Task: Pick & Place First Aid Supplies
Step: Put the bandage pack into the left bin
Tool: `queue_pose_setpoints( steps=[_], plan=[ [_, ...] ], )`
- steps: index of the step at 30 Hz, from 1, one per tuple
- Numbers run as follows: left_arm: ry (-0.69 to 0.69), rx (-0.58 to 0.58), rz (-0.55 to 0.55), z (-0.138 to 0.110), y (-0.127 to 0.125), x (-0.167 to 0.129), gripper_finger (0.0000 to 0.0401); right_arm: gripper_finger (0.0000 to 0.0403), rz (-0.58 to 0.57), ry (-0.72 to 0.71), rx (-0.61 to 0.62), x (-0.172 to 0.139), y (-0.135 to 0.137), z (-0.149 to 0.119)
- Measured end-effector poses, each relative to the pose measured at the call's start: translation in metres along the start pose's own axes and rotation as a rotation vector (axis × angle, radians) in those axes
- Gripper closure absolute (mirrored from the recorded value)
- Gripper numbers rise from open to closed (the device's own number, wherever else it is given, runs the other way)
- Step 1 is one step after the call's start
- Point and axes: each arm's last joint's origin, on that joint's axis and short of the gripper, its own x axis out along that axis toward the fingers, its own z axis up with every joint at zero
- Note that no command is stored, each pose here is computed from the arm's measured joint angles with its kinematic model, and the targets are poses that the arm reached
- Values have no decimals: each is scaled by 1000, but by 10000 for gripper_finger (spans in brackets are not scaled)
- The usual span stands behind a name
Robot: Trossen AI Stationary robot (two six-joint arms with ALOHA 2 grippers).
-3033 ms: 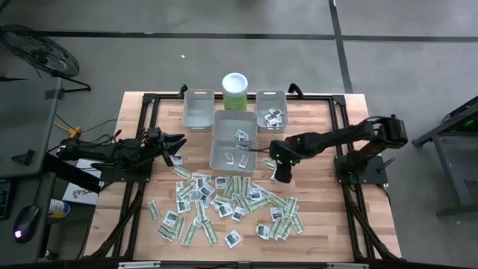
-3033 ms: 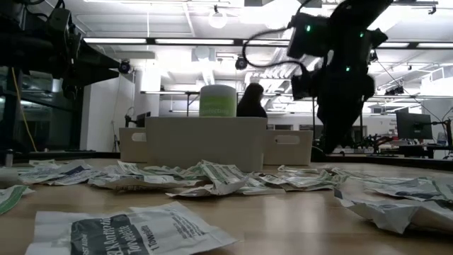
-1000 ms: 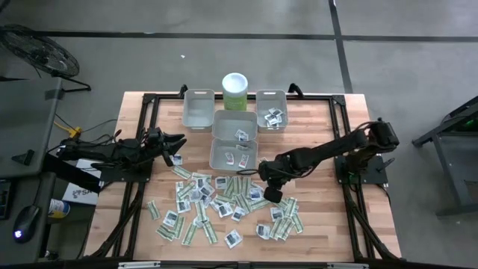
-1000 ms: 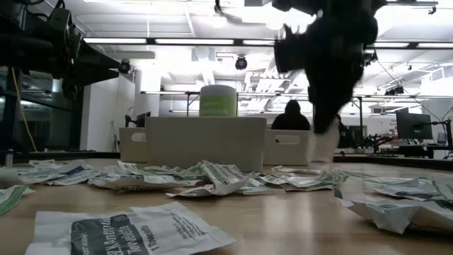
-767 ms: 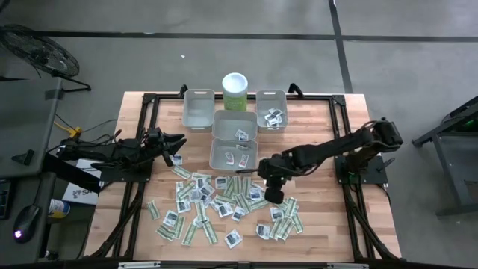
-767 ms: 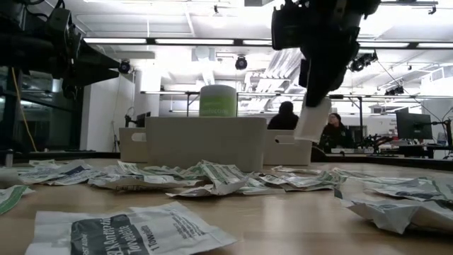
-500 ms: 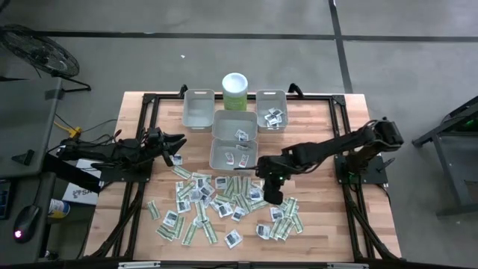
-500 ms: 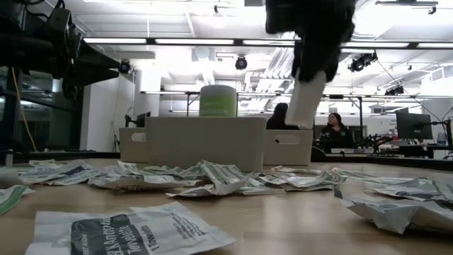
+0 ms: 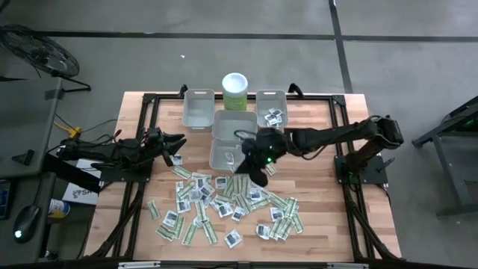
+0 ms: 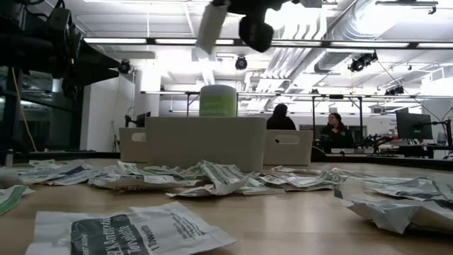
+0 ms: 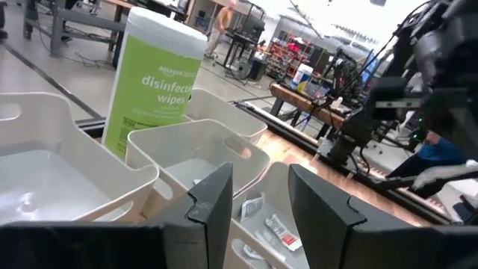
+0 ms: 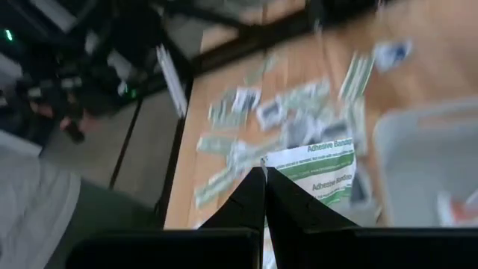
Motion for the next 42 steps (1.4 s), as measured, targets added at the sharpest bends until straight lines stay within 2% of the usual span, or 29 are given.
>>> queue_pose_setpoints(
  steps=[10, 14, 20, 27, 30, 34, 39, 42],
  plan=[
    [4, -1, -10, 0, 0, 0, 270, 403, 50, -198, -56, -7, -8, 25],
    [-21, -45, -127, 6, -6, 0, 270, 403, 62, -259, -88, -10, -10, 31],
    [-154, -150, -425, 27, -19, -5, 270, 403, 106, -334, -92, -16, -17, 43],
    [-140, -167, -441, 35, -28, 1, 270, 403, 189, -435, -109, -27, -22, 57],
    [-143, -136, -462, 48, -39, 7, 270, 403, 210, -454, -111, -31, -26, 61],
    [-111, -40, -448, 66, -58, 22, 270, 403, 264, -499, -141, -31, -27, 66],
    [-65, 68, -428, 83, -83, 53, 270, 403, 320, -513, -169, -31, -28, 68],
    [-37, 100, -457, 93, -91, 74, 270, 403, 348, -502, -200, -31, -27, 68]
  ],
)
